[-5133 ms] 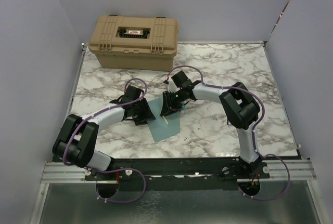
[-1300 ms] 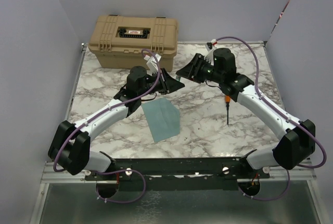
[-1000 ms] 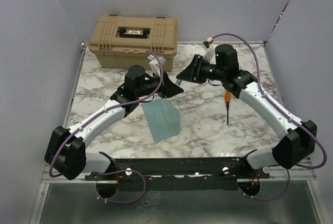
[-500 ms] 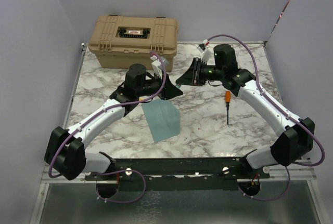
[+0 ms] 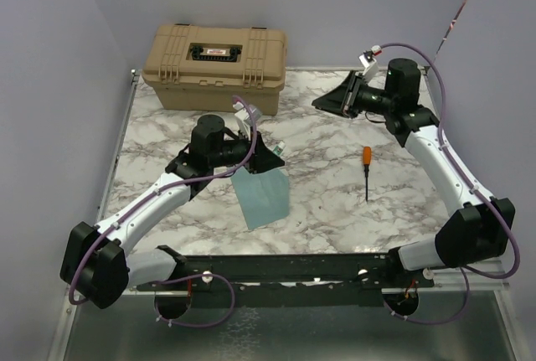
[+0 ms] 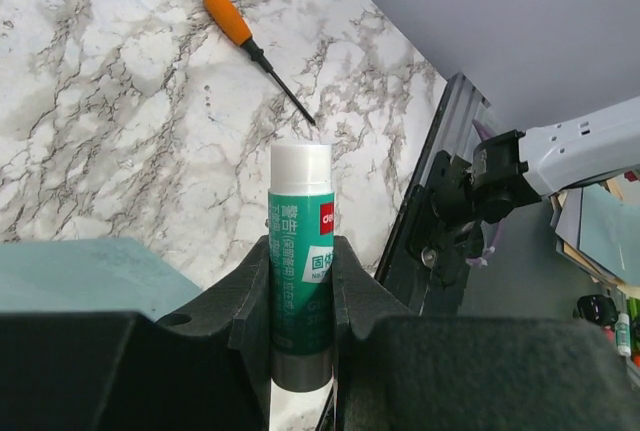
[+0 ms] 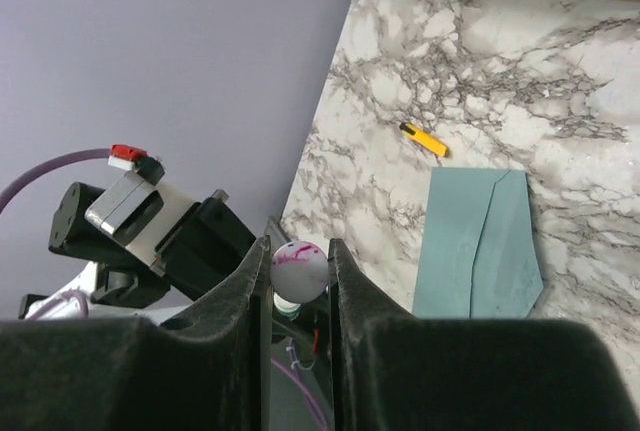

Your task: Place the letter into the envelope and seal it

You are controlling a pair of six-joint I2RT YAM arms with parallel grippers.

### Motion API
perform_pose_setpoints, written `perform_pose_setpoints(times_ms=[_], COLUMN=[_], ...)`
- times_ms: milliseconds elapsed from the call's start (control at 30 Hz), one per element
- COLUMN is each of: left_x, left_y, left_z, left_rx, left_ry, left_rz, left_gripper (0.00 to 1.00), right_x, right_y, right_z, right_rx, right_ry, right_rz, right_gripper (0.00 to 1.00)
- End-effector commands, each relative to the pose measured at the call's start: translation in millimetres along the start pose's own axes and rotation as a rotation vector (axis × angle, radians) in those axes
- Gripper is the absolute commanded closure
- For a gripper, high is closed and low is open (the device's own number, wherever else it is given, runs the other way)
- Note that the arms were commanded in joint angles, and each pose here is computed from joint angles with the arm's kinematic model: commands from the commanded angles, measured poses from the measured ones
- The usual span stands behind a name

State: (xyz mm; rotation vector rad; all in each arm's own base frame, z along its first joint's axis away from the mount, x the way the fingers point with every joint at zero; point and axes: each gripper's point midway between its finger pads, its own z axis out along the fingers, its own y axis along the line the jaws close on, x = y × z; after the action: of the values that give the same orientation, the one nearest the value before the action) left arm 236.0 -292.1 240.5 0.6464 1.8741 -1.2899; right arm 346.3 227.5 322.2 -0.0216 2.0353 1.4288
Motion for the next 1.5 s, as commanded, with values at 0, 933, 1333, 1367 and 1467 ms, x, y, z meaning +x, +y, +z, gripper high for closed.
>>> perform_pose_setpoints(times_ms=[0, 933, 1333, 1367, 1467], left_x=[-3.4, -2.3, -20.9, -23.4, -28.6], left_y=[-2.2, 38.3, 33.9, 33.3, 31.8], left_z=[-3.7, 15.3, 17.7, 17.8, 18.0], left_rx=[-0.005, -0.146, -0.143, -0.142, -0.141], left_ry=[-0.013, -0.010, -0.032, -0.034, -0.040], left_rz=[0.017, -0.080, -0.070, -0.066, -0.058], left_gripper=[1.00, 1.00, 1.00, 1.00, 1.00], right_x=[-7.1, 59.2, 74.0, 75.9, 82.0], right_y=[-31.0, -276.9, -295.9, -296.8, -300.0], right_z=[2.3, 10.9, 10.5, 11.2, 13.0], right_rx=[0.174, 0.979, 1.017, 1.017, 1.015], right_ry=[-0.024, -0.191, -0.136, -0.127, -0.101], right_rz=[-0.114, -0.575, -0.589, -0.584, -0.566], right_gripper=[0.99, 0.96, 0.79, 0.78, 0.76])
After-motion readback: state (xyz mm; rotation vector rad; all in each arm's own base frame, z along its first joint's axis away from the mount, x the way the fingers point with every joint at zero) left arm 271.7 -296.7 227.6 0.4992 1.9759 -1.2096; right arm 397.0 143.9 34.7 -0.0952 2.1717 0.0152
